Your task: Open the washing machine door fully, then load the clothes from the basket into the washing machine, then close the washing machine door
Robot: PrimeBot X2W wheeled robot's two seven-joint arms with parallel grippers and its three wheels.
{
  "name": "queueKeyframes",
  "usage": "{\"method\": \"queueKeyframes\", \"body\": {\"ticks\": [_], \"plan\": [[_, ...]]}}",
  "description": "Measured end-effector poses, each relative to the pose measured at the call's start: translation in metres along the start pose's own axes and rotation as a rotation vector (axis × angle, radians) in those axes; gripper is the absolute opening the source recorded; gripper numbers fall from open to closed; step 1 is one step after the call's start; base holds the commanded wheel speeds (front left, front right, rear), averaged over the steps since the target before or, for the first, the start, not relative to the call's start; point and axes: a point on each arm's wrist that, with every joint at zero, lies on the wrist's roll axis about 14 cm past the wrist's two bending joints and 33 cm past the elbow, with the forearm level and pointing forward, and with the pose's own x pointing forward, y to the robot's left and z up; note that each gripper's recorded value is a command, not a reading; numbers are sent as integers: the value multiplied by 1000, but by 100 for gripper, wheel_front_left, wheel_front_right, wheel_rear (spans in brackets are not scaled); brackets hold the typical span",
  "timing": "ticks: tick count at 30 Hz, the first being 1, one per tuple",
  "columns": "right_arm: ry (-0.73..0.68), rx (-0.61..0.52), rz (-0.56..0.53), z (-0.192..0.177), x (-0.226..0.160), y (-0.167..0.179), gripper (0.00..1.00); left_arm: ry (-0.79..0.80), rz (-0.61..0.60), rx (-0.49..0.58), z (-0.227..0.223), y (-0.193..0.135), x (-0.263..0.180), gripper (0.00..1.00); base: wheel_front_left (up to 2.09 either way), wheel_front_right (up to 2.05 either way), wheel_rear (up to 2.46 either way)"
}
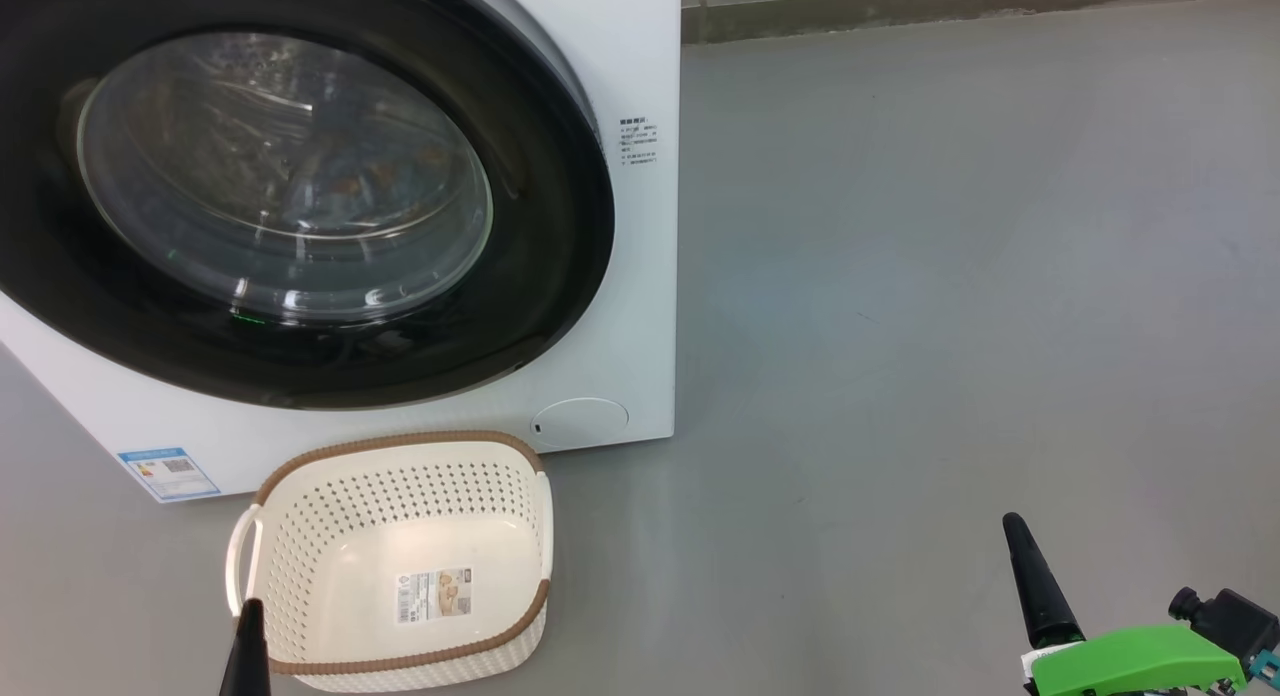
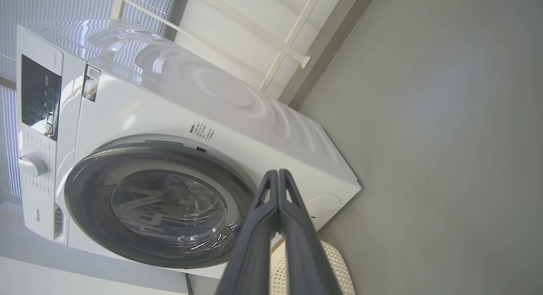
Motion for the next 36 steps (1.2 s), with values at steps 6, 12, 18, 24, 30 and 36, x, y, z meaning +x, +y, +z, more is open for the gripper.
{"method": "queueKeyframes", "body": {"ticks": [6,12,18,24,30,36], "plan": [[4,65,-4,0,1,-1,0,7,0,-64,0,1,2,0,0,0,0],[-3,132,-14,4,1,-4,0,12,-11,-128,1,-4,8,0,0,0,0],[-8,197,-5,7,5,-1,0,21,-11,-193,1,-3,10,0,0,0,0],[-3,261,-3,8,6,0,0,27,-23,-257,2,-6,14,0,0,0,0],[-9,329,-6,11,6,-2,0,32,-38,-321,3,-10,18,0,0,0,0],[-12,394,-7,13,6,-3,0,41,-43,-383,3,-10,19,0,0,0,0]]}}
